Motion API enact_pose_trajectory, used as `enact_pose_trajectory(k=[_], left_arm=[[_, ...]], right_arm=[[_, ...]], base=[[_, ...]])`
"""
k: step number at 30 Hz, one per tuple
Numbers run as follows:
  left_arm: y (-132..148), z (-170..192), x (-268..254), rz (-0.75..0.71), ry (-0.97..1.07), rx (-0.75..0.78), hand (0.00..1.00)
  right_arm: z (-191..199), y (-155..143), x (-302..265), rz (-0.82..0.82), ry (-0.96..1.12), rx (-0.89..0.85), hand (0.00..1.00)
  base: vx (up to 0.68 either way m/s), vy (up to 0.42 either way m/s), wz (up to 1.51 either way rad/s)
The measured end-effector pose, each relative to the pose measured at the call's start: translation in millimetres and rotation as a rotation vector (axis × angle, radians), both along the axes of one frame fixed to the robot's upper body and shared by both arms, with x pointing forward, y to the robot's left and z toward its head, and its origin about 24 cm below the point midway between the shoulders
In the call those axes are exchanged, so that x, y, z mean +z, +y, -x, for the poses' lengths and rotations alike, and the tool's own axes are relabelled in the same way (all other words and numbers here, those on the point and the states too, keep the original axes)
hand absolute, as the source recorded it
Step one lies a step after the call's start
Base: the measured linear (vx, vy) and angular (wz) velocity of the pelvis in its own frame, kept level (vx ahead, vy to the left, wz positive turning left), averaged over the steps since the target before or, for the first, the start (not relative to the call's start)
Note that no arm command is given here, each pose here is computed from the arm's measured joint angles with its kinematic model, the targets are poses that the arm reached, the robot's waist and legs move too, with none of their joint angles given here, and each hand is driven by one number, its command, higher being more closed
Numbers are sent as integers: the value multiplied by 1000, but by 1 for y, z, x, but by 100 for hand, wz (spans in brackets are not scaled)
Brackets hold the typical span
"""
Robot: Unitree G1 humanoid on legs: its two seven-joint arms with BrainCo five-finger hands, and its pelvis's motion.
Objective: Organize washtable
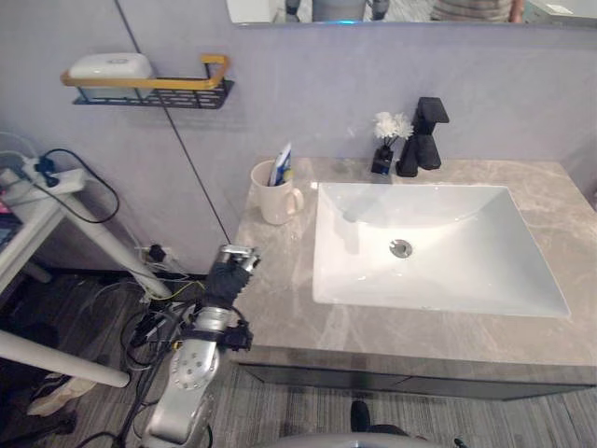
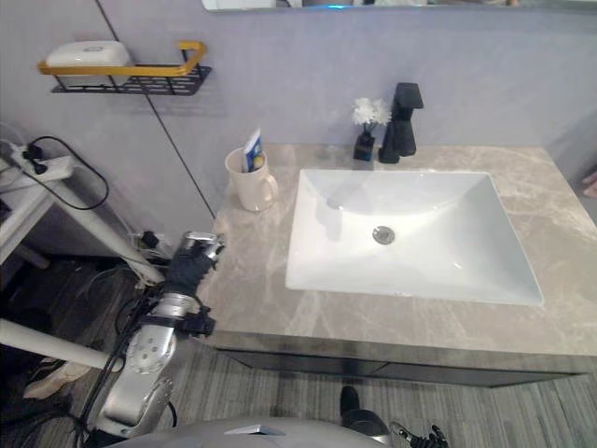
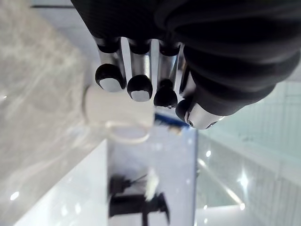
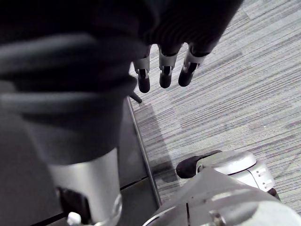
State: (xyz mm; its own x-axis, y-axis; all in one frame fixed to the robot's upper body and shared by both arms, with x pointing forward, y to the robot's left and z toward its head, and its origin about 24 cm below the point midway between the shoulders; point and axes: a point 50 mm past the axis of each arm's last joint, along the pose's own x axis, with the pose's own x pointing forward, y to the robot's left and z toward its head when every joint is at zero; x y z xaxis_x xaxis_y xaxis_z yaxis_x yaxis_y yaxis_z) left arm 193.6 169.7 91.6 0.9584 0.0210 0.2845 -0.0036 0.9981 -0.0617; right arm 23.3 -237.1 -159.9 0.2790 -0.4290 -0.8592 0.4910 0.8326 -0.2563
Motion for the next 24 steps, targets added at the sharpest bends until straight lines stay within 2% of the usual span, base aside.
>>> enact_pose_trajectory(k=[4, 5, 7, 9, 11, 14, 15, 19, 20, 24], left_arm=[[30, 16, -3, 55, 3, 198, 100], [45, 21, -18, 80, 52, 279, 100], [71, 31, -50, 90, 189, 430, 100], [98, 58, -103, 131, 428, 630, 100], [108, 85, -141, 173, 624, 748, 100], [108, 137, -195, 247, 946, 890, 100], [100, 166, -220, 328, 1112, 948, 100], [68, 224, -251, 456, 1440, 969, 100], [63, 230, -253, 470, 1475, 962, 0], [47, 239, -259, 526, 1561, 868, 0]], right_arm=[[7, -1, -1, -13, 13, -38, 0], [11, 0, -2, -17, 26, -40, 0], [12, 1, -2, -24, 31, -40, 0], [12, 2, -3, -37, 28, -36, 0], [14, 4, -3, -47, 36, -36, 0], [15, 9, -5, -64, 38, -49, 0], [16, 9, -5, -67, 35, -68, 0], [19, 10, -6, -84, 29, -127, 0], [21, 10, -6, -85, 34, -135, 0], [25, 10, -7, -95, 49, -148, 0]], base=[[-82, 10, 20], [-73, 3, 19], [-67, -10, 18], [-77, -14, 20], [-67, -17, 9], [-16, -7, 0], [0, 0, 0], [16, 3, -9], [38, 15, -16], [58, 15, -24]])
